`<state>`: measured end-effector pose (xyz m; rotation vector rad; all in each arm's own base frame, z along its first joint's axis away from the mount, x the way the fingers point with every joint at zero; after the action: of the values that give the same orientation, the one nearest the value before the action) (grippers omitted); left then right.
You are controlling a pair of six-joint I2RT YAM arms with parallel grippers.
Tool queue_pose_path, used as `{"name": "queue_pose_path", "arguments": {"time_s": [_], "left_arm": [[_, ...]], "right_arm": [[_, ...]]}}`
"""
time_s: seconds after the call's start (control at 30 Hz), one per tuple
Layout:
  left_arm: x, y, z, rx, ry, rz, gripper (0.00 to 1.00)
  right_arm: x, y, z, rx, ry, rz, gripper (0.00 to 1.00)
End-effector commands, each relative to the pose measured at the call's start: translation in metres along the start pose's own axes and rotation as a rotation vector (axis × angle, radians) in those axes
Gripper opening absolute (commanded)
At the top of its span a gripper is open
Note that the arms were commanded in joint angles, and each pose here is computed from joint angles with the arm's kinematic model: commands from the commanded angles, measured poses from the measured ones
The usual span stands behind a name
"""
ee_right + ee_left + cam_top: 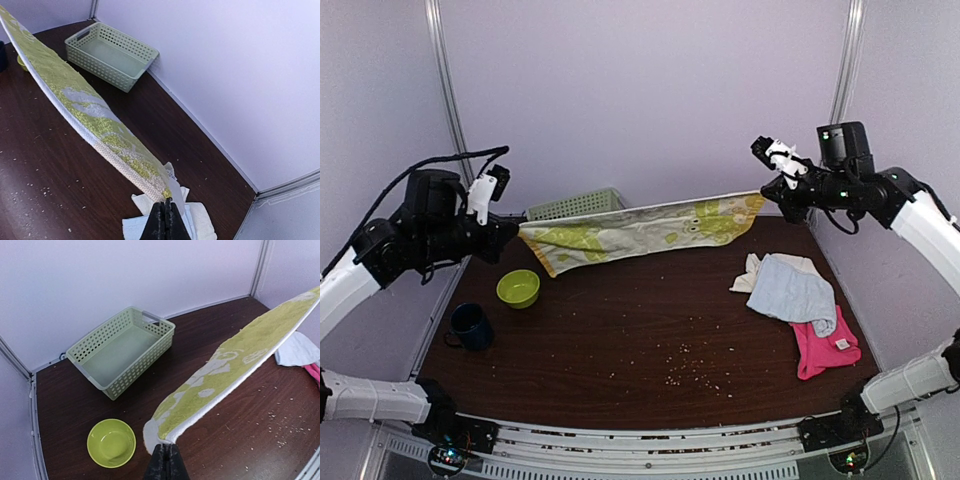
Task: Roll the towels
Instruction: Flatten out the towel at the center of the board.
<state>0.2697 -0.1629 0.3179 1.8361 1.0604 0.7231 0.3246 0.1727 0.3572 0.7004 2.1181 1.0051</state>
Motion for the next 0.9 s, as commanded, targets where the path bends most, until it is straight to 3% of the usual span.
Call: {"name": "queue_pose_path", "arguments": {"time_s": [0.0, 0.23, 0.33, 0.47, 0.6, 0.73, 0.87], "left_arm": [[-0.024, -0.011, -0.047, -0.057, -0.189, -0.016, 0.00], [-0.050, -0.042, -0.108, -0.085, -0.406, -0.067, 0.00], [-0.053, -0.052, -0.111, -0.061, -0.432, -0.139, 0.00], [-0.046, -0.083, -0.070, 0.088, -0.339, -0.211, 0.00], [-0.017, -0.122, -0.007, 0.255, -0.099, -0.250, 0.00], [-0.008, -0.133, 0.043, 0.349, -0.027, -0.275, 0.00], [0.004, -0.141, 0.085, 0.426, 0.077, -0.243, 0.00]], "right_arm": [[0.044, -0.021, -0.027, -0.023, 0.212, 0.015, 0.00], [0.105, -0.055, -0.076, -0.082, 0.537, 0.041, 0.00], [0.113, -0.057, -0.084, -0.092, 0.603, 0.066, 0.00], [0.118, -0.073, -0.058, -0.016, 0.632, 0.122, 0.00], [0.106, -0.120, 0.013, 0.199, 0.538, 0.203, 0.00], [0.093, -0.169, 0.083, 0.412, 0.461, 0.240, 0.00], [0.072, -0.174, 0.125, 0.449, 0.364, 0.252, 0.00]]}}
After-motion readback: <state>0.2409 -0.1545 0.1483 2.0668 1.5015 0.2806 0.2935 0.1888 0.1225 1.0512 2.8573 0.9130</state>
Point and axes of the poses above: each gripper's point midway between its finger pads, its own z axis out along the fingers, its own x axis along the line the jaws close on, y = z × x, the point moved 1 cm from there along -z, back along the fingers, and after that the axes turned 3 degrees about z, right-handed, at the moved point
